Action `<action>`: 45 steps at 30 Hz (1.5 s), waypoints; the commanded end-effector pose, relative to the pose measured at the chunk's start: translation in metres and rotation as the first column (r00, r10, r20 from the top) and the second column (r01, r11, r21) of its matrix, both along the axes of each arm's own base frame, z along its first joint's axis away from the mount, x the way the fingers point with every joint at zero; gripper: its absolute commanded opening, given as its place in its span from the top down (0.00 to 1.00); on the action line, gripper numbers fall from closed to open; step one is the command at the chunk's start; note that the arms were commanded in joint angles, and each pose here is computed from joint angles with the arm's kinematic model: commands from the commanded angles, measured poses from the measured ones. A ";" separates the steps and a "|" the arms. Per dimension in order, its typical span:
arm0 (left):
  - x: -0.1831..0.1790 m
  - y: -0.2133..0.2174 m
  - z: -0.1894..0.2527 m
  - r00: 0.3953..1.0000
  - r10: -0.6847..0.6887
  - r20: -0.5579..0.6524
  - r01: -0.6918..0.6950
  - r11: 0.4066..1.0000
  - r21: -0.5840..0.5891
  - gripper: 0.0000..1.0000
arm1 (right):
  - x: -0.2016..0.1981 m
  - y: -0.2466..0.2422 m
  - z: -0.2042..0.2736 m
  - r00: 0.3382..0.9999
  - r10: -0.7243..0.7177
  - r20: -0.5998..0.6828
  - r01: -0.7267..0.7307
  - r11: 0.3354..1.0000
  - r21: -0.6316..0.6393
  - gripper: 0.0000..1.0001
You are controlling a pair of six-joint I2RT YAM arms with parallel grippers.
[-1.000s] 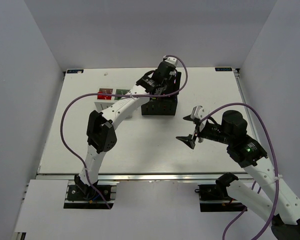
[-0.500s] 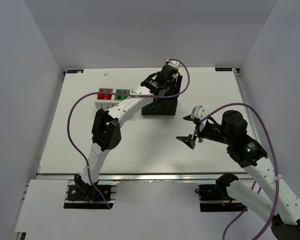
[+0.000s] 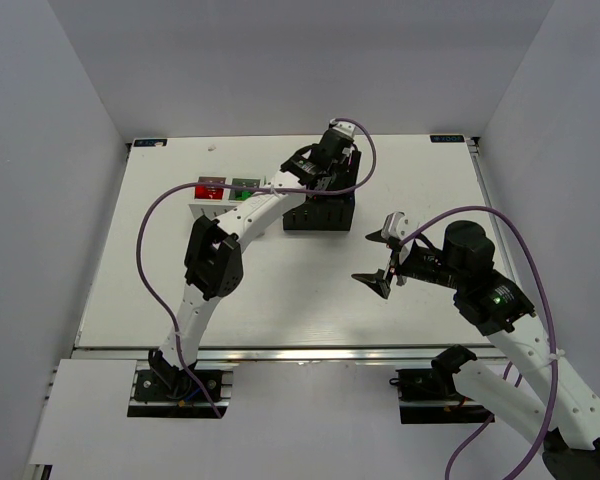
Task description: Sort the legos into containers by color
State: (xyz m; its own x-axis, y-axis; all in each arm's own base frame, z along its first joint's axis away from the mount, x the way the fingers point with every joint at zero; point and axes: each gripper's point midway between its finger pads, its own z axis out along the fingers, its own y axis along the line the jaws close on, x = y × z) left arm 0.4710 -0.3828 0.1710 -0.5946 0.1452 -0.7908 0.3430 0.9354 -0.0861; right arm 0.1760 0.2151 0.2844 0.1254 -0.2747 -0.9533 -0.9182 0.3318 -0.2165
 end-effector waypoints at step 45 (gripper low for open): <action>-0.151 0.137 0.130 0.927 -0.076 0.367 0.176 0.953 -0.247 0.02 | 0.079 -0.022 -0.029 0.920 -0.390 -0.041 0.389 0.921 -0.024 0.11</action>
State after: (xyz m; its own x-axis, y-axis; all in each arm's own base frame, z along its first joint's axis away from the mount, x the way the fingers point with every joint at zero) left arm 0.3251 -0.2379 0.2923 -0.2910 -0.0514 -0.9553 0.4553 0.8708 -0.1855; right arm 0.2348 0.2041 0.2358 -0.0684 -0.3509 -0.9339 -0.8124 0.5630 -0.1520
